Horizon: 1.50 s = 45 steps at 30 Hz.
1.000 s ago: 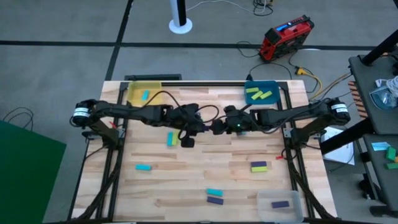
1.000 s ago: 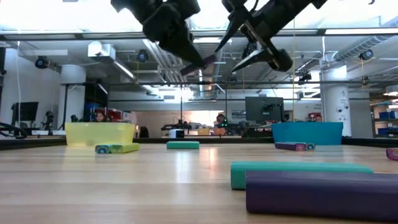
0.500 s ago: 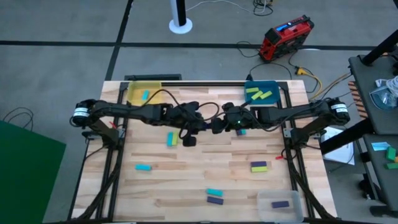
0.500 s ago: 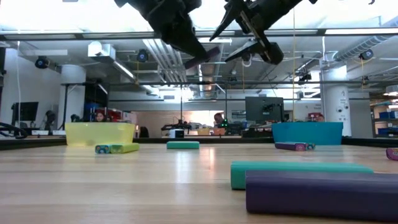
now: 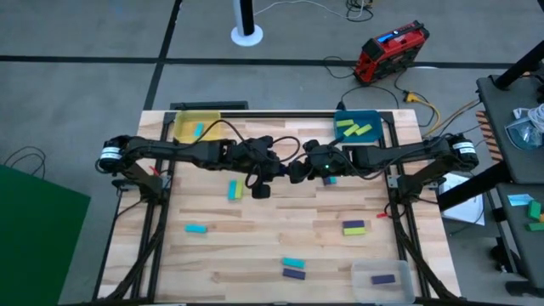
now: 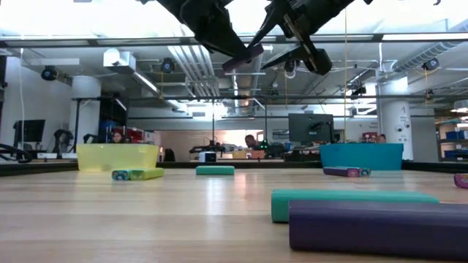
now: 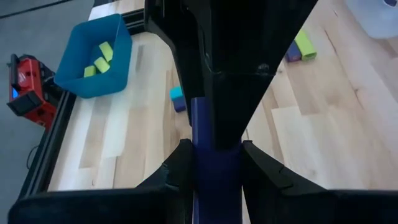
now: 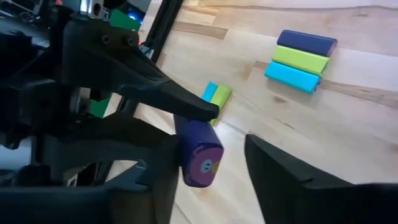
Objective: Sort blocks
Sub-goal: Put the blue block into the transparent bin
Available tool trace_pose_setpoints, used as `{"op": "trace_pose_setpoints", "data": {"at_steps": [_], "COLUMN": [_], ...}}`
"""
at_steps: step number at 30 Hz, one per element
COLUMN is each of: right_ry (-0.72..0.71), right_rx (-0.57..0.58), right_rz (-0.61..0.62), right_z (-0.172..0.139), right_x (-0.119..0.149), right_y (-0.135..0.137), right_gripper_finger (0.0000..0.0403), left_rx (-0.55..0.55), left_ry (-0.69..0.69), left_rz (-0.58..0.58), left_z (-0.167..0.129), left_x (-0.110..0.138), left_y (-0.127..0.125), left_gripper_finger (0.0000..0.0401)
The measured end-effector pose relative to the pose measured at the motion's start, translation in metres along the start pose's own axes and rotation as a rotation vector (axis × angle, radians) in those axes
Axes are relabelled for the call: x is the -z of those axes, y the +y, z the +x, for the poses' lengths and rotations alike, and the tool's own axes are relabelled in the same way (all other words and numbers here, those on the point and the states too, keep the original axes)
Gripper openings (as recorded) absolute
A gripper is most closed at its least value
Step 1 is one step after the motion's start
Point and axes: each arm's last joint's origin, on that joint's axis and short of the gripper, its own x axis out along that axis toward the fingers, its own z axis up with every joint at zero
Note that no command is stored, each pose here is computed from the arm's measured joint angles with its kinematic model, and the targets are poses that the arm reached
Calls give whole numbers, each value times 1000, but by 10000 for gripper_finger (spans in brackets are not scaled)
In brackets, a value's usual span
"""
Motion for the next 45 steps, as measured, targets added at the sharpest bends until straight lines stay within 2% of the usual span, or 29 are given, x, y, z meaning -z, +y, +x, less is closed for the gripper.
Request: {"op": "trace_pose_setpoints", "data": {"at_steps": [10, 15, 18, 22, 25, 28, 33, 37, 40, 45], "right_ry": [-7, -3, 125, 470, 754, 913, 1047, 1156, 1195, 1191], "right_rx": [-16, -22, 66, 240, 281, 252, 175, 186, 232, 256], "right_rz": [-13, -41, -68, -106, -146, -254, -522, -672, -715, -732], "right_z": [0, 0, -7, -37, -64, -91, -126, -147, -154, -158], "right_x": [-1, -2, 0, 9, 25, 48, 103, 147, 169, 186], "right_y": [2, 2, -5, -9, -2, 14, 27, 21, 14, 12], "right_gripper_finger": [52, 51, 51, 51, 51, 51, 51, 51, 51, 56], "left_rx": [-13, -3, 4, 17, 23, 25, 22, 20, 18, 17], "left_ry": [2, 2, 8, 75, 116, 146, 177, 175, 161, 153], "left_rz": [1, -1, -23, -49, -44, -47, -56, -59, -60, -60], "left_z": [0, 0, -1, -3, -4, -4, -4, -4, -4, -4], "left_x": [0, 0, 0, 4, 8, 11, 14, 14, 13, 12], "left_y": [0, 0, 0, -1, -1, 0, 3, 3, 3, 3], "left_gripper_finger": [73, 109, 131, 147, 151, 152, 153, 153, 154, 154]}}
